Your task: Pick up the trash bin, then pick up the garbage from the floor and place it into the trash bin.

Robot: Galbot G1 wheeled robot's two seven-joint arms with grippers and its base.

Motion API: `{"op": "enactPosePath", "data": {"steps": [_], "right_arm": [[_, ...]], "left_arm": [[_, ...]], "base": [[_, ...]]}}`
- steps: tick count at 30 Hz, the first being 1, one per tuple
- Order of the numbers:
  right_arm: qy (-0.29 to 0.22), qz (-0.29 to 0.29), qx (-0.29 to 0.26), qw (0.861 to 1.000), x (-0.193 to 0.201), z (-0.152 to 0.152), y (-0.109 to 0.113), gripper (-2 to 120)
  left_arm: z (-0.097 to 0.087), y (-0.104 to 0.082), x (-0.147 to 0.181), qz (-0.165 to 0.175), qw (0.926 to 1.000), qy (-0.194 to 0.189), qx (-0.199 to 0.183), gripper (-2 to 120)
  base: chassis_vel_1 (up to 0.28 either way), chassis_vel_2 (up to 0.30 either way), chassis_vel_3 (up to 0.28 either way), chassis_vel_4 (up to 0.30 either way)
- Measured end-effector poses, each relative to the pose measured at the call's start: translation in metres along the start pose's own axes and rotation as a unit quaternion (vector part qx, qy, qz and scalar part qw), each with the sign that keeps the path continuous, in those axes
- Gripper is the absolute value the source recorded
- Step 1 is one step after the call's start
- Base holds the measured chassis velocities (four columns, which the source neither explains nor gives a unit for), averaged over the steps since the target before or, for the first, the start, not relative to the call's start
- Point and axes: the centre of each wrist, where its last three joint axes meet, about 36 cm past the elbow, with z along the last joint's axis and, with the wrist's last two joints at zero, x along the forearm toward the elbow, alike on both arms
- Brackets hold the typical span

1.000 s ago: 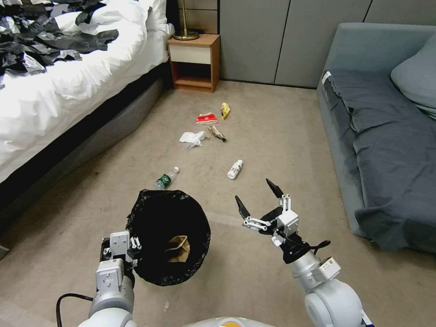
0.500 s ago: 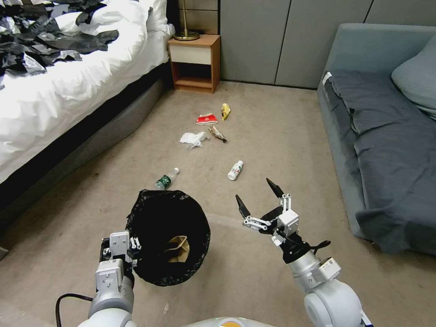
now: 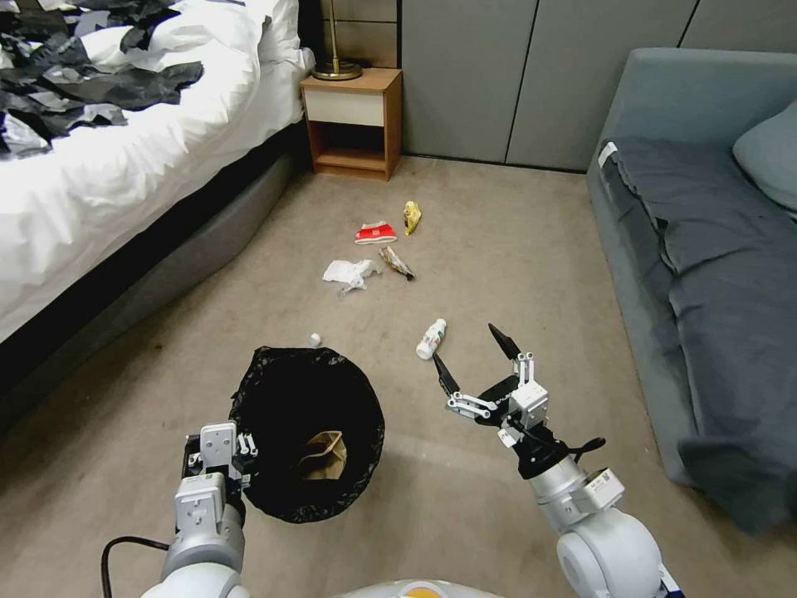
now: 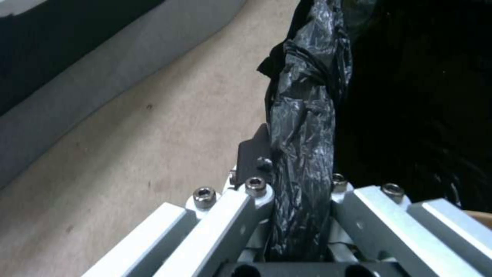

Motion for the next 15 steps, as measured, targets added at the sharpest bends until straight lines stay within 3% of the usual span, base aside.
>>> {"op": "enactPosePath", "data": {"steps": [15], "right_arm": [[-0.005,0.004,-0.008,1.0,-0.0008,0.0012,-0.0005,96]], "left_arm": [[-0.0006,0.0005,-0.0008,-0.001,1.0,-0.001,0.0,3]], "base": [[-0.172,0.174,0.176,-0.177]]}}
